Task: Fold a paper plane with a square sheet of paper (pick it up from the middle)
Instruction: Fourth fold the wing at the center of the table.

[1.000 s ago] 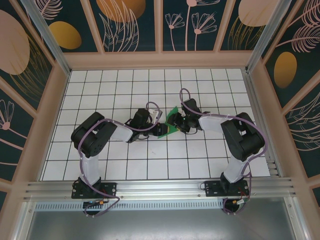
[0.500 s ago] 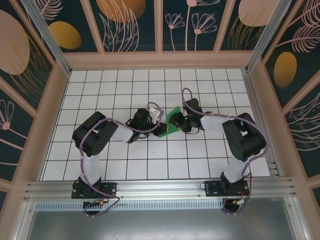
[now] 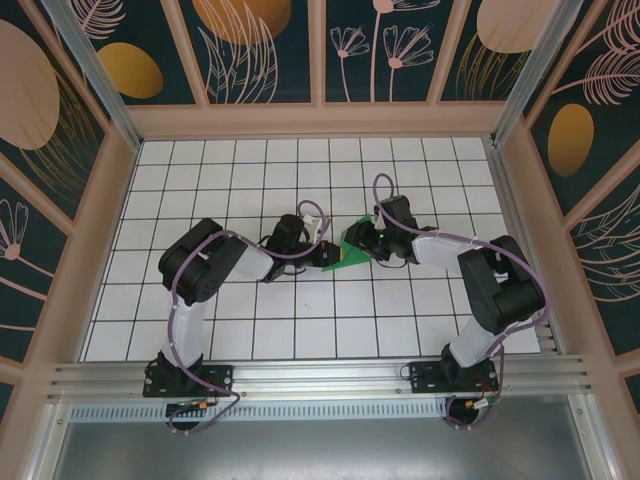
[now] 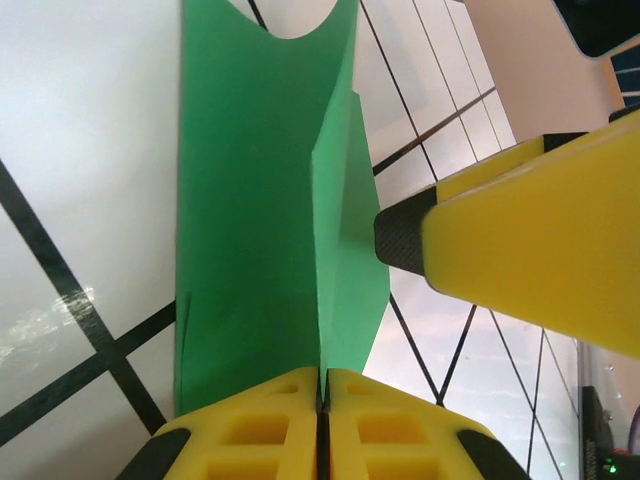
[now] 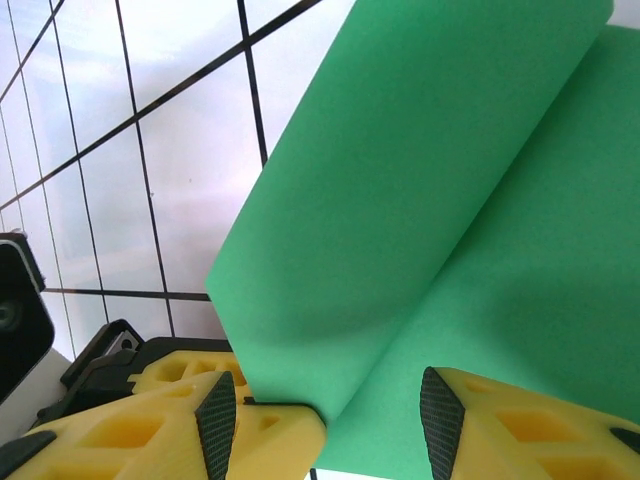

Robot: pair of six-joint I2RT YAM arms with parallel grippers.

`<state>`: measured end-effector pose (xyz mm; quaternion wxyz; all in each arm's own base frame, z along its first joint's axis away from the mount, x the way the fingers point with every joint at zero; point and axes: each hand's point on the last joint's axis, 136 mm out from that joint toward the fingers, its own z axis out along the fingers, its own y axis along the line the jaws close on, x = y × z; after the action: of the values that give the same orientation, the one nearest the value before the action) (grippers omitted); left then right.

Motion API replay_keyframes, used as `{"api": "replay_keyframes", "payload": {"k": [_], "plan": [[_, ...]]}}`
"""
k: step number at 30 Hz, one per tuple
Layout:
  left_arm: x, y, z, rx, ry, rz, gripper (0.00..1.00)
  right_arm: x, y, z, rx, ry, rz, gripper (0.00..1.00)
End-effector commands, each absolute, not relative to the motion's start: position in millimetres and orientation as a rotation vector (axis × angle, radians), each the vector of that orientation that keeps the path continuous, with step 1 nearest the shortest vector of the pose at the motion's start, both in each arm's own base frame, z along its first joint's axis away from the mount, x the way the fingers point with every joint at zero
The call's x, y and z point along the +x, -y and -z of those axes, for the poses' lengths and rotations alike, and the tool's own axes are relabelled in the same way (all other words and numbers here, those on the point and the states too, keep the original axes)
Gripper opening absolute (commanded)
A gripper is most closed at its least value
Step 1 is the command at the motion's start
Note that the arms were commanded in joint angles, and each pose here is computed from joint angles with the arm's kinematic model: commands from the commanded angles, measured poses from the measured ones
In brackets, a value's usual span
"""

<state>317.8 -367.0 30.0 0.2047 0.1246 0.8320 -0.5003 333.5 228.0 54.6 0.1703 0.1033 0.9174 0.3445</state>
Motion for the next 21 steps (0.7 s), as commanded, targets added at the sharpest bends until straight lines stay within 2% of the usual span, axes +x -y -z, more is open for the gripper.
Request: {"api": "replay_keyframes", "payload": {"k": [1, 15, 18, 21], "plan": [[320, 375, -34, 0.258, -2.343, 1.480, 0.11, 337, -223, -52, 0.277, -2.588, -0.978, 0.54], [318, 378, -33, 0.244, -2.348, 1.525, 0.13, 348, -219, -29, 0.306, -2.627, -0.930, 0.52], [319, 378, -35, 0.253, -2.338, 1.514, 0.16, 347, -212, -19, 0.355, -2.658, -0.869, 0.49], [320, 376, -40, 0.268, -2.318, 1.491, 0.24, 345, -202, -10, 0.415, -2.682, -0.799, 0.47]]}}
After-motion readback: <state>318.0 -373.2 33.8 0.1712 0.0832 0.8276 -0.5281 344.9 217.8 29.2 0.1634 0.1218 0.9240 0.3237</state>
